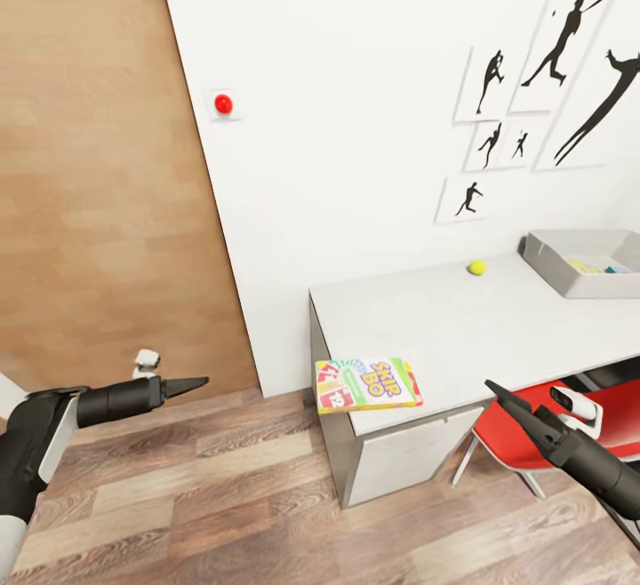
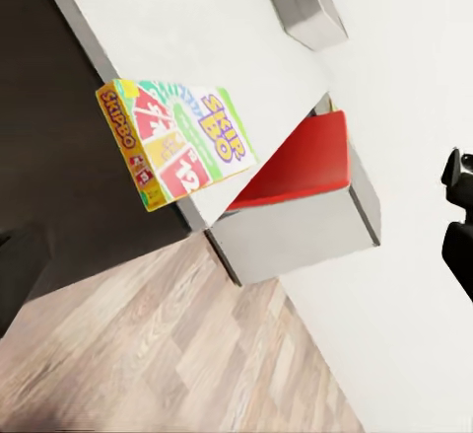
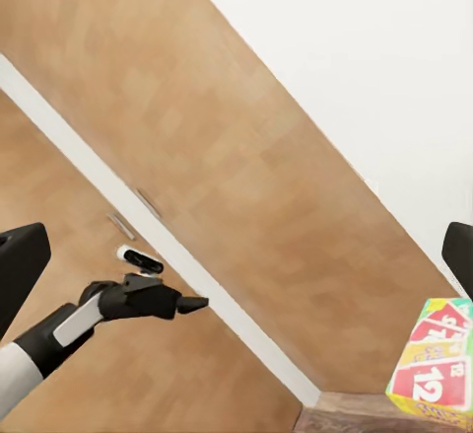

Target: Put all the toys in the child's room - the three board games (two on the bed and one on the table), the two jigsaw puzzles on the table, and the tennis ball on the table - inside the toy box on the table in the child's room.

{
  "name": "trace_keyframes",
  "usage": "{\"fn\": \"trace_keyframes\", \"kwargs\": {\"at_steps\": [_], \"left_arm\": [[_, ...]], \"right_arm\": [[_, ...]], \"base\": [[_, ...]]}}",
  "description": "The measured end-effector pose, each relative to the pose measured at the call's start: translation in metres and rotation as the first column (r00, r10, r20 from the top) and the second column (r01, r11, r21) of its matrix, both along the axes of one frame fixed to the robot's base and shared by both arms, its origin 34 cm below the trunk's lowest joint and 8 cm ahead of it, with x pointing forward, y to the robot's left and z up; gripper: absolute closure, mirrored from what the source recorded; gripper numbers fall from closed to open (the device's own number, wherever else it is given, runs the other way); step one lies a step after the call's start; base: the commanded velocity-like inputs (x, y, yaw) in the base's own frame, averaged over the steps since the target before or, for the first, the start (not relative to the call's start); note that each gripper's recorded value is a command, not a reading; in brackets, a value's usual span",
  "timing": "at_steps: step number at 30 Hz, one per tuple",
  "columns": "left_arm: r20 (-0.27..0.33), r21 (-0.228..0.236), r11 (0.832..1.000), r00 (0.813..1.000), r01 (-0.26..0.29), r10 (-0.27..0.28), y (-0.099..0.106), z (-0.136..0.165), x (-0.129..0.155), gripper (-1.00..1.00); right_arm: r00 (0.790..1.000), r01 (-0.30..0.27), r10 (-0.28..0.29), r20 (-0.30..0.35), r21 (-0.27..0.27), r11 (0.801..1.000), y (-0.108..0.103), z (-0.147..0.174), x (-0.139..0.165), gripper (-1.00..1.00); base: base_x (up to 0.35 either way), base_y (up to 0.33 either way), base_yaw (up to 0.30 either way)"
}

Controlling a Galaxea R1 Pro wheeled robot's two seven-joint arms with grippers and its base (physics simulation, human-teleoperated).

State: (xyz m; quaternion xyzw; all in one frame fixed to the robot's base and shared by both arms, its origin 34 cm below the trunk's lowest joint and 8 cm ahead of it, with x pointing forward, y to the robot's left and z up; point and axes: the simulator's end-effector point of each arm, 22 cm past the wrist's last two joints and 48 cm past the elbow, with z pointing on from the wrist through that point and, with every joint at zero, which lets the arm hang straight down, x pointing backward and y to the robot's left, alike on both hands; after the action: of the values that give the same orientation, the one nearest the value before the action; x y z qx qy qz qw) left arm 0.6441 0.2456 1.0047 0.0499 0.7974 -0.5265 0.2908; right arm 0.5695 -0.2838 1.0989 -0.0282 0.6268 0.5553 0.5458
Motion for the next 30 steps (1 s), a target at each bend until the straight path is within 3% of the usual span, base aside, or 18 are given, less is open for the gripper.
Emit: {"fn": "trace_keyframes", "kwargs": {"at_steps": [3,9,14,18,22,30], "left_arm": [[-0.018,0.023,0.999,1.0,-0.023,0.024,-0.002,-0.011,0.005,-1.0],[-0.079,0.138,0.984,0.99,-0.109,0.121,-0.002,-0.054,0.019,-1.0],[-0.17,0.226,0.96,0.964,-0.163,0.204,-0.016,-0.109,0.02,-1.0],[-0.18,0.293,0.934,0.948,-0.203,0.263,-0.028,-0.144,0.023,-1.0],[-0.18,0.308,0.926,0.942,-0.218,0.281,-0.035,-0.154,0.025,-1.0],[-0.168,0.294,0.929,0.945,-0.223,0.28,-0.047,-0.156,0.03,-1.0]], "right_arm": [[1.0,0.005,-0.004,0.015,-0.007,1.0,0.0,0.0,0.001,-1.0],[0.999,0.007,-0.007,0.032,-0.01,1.0,0.0,0.001,0.002,-1.0],[0.999,0.008,-0.008,0.042,-0.007,1.0,0.001,0.0,0.003,-1.0],[0.999,0.009,-0.008,0.049,-0.004,1.0,0.001,0.0,0.003,-1.0],[0.998,0.009,-0.009,0.057,-0.003,1.0,0.002,-0.001,0.004,-1.0],[0.997,0.008,-0.008,0.071,-0.003,1.0,0.002,-0.002,0.004,-1.0]], "base": [[0.0,0.0,0.0],[0.0,0.0,0.0],[0.0,0.0,0.0],[0.0,0.0,0.0],[0.0,0.0,0.0],[0.0,0.0,0.001]]}}
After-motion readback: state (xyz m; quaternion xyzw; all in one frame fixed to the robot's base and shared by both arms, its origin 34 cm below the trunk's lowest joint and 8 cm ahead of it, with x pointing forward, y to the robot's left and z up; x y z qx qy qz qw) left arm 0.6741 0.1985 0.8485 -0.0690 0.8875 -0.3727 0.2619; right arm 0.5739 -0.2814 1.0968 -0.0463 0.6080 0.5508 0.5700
